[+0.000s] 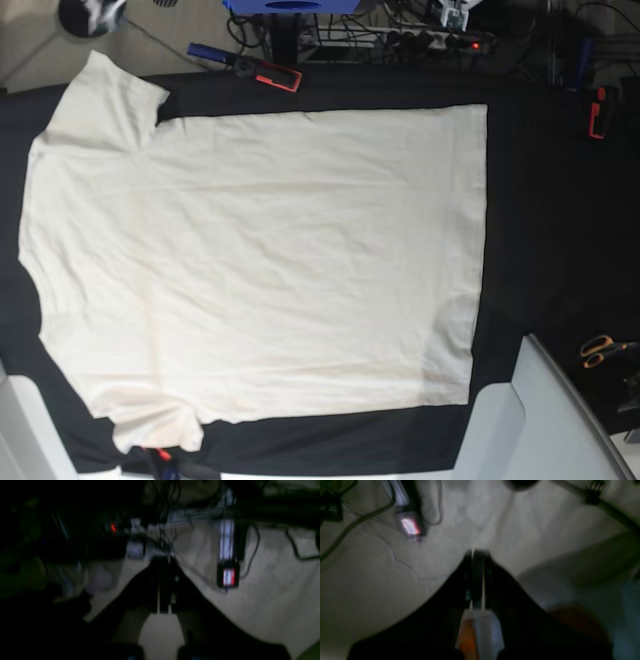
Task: Fold the T-shirt properly
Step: 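Move both grippers down toward the shirt's side edge, then grasp the shirt's shoulder edge by the sleeve with the right gripper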
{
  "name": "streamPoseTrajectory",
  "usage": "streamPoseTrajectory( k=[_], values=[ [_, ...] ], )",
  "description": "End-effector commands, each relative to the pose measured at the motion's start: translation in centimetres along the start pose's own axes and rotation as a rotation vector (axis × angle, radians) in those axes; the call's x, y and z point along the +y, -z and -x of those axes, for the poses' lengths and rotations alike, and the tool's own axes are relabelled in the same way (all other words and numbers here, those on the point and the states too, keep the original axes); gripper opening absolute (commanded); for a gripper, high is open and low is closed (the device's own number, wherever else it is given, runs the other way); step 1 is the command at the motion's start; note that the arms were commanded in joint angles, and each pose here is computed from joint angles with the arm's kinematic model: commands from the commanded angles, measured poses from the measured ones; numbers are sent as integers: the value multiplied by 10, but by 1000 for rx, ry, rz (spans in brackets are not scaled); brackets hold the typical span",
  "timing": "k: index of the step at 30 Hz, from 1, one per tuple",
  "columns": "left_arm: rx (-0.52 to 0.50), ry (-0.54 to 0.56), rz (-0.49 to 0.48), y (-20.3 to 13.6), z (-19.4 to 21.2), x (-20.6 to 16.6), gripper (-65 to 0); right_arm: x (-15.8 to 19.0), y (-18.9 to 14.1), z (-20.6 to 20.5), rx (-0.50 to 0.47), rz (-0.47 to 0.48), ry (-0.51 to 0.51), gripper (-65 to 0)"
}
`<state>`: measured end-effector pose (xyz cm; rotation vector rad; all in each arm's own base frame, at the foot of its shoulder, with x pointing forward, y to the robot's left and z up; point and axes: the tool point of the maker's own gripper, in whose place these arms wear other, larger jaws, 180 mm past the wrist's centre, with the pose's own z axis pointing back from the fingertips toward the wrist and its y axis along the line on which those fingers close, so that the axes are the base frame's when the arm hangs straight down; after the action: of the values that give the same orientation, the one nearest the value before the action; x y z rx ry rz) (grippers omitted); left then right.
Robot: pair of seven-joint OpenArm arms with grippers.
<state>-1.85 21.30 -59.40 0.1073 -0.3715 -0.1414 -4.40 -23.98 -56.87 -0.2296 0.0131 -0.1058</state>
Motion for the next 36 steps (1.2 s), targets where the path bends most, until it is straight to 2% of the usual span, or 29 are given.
streamPoseTrajectory(
  k=[1, 7, 11, 13, 15, 19, 21, 23, 26, 29, 34, 36],
  values=[
    [-6, 0, -6, -8, 4, 2, -650, -12, -13, -4, -8, 21, 8, -648],
    [-37, -51, -112, -40, -28, 42, -650, -48, -80, -47, -67, 96, 65, -648],
    [-150, -35, -150, -72, -69, 59, -650, -59, -114, -72, -175, 122, 90, -645],
    [-214, -23, -160, -85, -91, 63, -650, -54, -125, -89, -253, 91, 49, -644],
    [-272, -21, -176, -93, -112, 69, -650, -50, -130, -107, -344, 18, 16, -642],
    [-365, -13, -180, -106, -147, 70, -650, -61, -147, -136, -474, -114, 57, -629],
    [-404, -11, -183, -109, -162, 70, -650, -62, -154, -147, -514, -171, 19, -581],
    [-422, -14, -185, -109, -170, 70, -650, -67, -158, -156, -528, -198, -3, -498],
    [-448, -19, -189, -107, -181, 72, -650, -82, -149, -165, -486, -189, 83, -330],
    [-461, -24, -192, -106, -187, 73, -650, -86, -132, -171, -452, -225, 162, -206],
    [-475, -27, -194, -106, -193, 73, -650, -85, -104, -176, -399, -293, 211, -197],
    [-476, -27, -194, -106, -194, 73, -650, -82, -99, -184, -418, -316, 230, -197]
  ],
)
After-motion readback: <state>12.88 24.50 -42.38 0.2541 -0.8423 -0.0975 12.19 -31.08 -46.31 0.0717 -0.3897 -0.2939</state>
